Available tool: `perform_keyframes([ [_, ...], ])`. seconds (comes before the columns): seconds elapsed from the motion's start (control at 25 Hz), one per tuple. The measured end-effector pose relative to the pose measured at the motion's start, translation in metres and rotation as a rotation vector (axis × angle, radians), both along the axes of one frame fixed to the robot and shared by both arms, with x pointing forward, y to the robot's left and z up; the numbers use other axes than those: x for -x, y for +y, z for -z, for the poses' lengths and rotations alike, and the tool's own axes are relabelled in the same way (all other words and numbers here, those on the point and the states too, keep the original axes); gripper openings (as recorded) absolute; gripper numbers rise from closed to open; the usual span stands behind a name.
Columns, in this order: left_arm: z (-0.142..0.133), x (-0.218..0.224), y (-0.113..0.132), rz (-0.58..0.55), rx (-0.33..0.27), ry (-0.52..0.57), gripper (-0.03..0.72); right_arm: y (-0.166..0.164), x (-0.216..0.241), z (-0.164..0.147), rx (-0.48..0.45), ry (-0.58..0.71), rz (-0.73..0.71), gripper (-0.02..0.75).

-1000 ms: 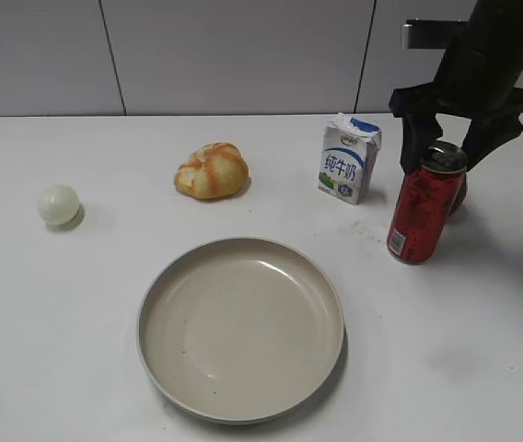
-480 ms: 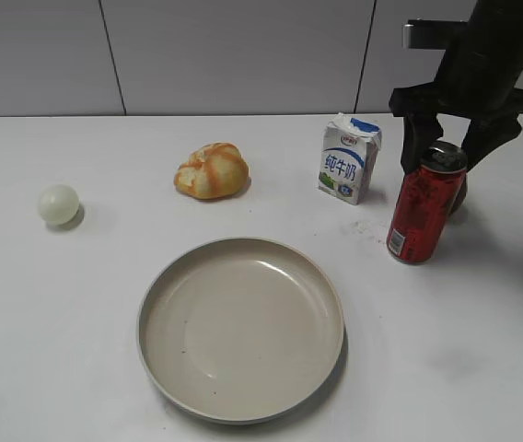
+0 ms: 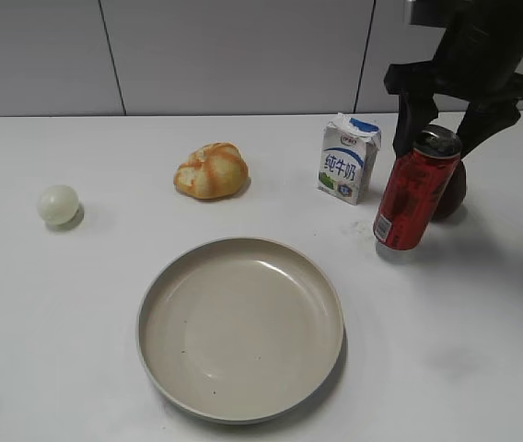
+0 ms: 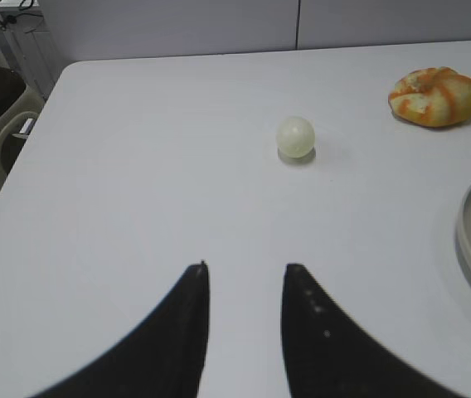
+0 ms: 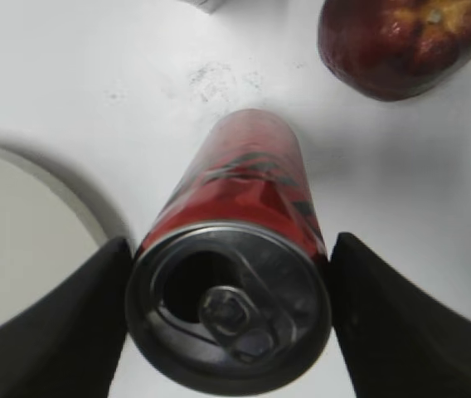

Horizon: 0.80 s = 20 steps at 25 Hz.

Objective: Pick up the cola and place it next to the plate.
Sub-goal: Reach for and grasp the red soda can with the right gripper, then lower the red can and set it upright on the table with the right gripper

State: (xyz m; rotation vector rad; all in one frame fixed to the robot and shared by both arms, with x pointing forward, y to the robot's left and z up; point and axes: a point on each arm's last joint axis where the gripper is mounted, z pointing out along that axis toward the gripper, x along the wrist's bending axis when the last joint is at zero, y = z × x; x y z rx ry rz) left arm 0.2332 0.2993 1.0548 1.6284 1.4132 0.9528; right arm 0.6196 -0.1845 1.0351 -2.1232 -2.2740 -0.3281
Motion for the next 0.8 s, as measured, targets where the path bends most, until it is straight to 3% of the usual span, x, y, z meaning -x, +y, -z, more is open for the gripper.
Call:
perform_keyframes([
  [0.24,0.000,0.000,0.000,0.000,0.000,0.000,0.236,0.023,0.056,-0.017,0.062,-0.014,-0.130,0.552],
  [0.4,0.000,0.000,0.000,0.000,0.000,0.000,0.236,0.030,0.087,-0.006,0.070,0.021,-0.163,0.552],
  [0.8,0.000,0.000,0.000,0.000,0.000,0.000,0.236,0.037,0.095,0.016,-0.007,0.013,-0.124,0.552],
])
